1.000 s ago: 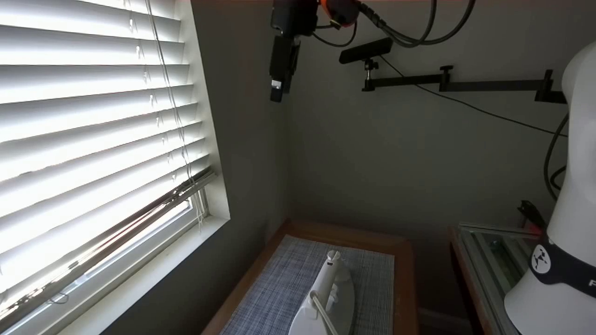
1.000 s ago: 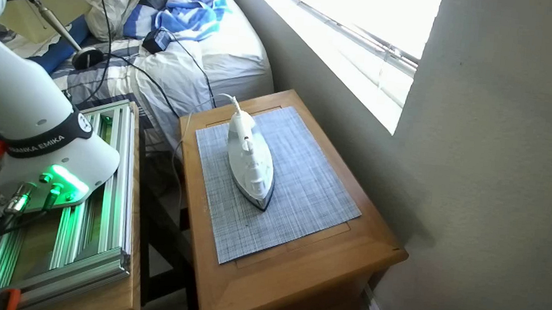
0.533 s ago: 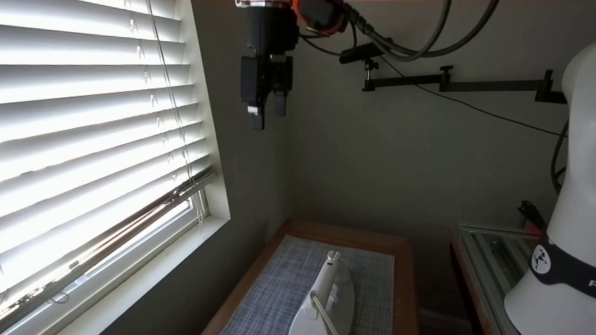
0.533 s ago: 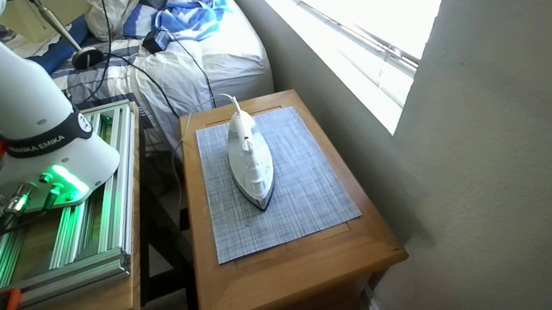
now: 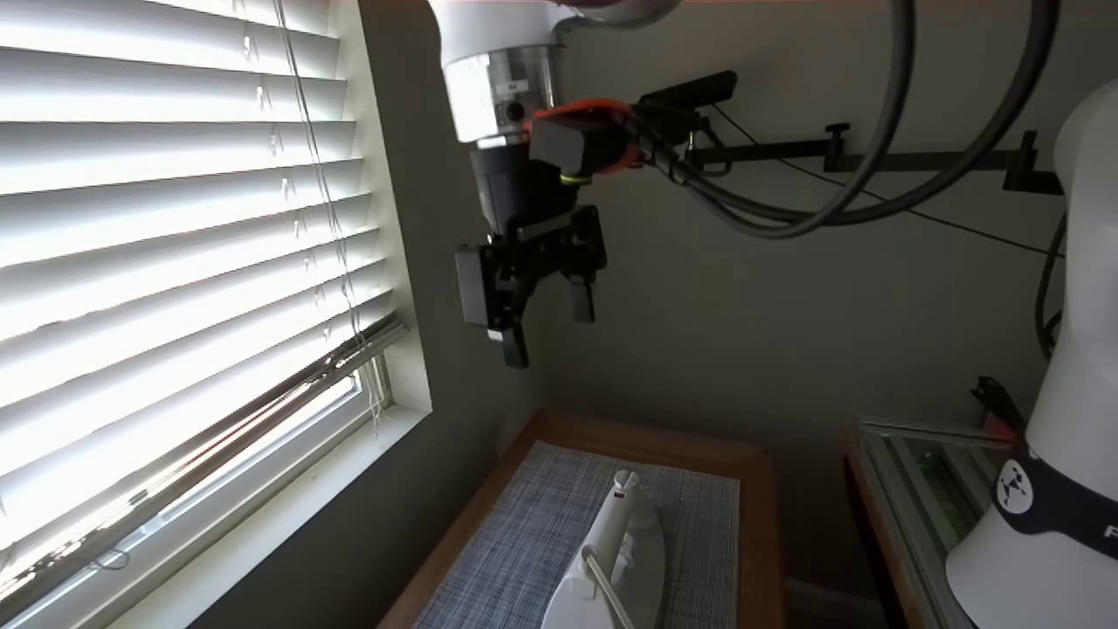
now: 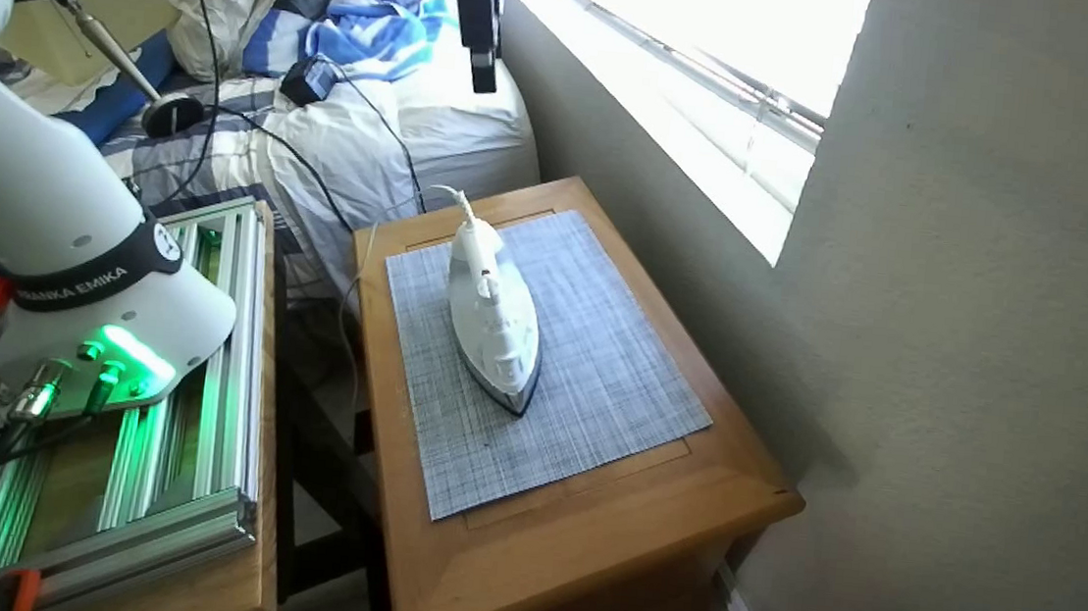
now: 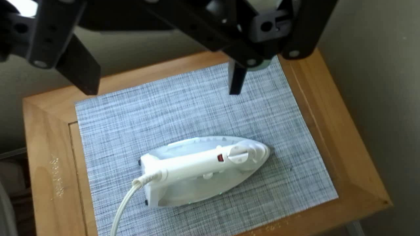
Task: Turn the iron to the left, then tap it
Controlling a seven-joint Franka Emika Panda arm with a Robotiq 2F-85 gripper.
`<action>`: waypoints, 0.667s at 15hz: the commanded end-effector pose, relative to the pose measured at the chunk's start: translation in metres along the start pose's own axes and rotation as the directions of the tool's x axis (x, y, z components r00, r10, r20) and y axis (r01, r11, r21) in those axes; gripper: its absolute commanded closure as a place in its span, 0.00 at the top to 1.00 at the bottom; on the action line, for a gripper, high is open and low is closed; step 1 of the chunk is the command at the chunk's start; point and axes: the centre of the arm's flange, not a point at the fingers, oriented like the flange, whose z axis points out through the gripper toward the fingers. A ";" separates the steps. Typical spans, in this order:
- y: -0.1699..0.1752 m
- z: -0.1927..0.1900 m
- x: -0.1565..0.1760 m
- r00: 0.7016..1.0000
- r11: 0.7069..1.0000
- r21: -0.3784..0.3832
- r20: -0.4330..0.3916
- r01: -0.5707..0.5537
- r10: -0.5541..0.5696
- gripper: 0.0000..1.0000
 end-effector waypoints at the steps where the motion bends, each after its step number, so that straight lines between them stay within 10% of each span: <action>1: 0.001 0.035 -0.020 0.989 0.992 0.012 0.073 -0.128 0.127 1.00; 10: 0.005 0.056 -0.034 0.985 0.990 -0.017 0.101 -0.142 0.143 1.00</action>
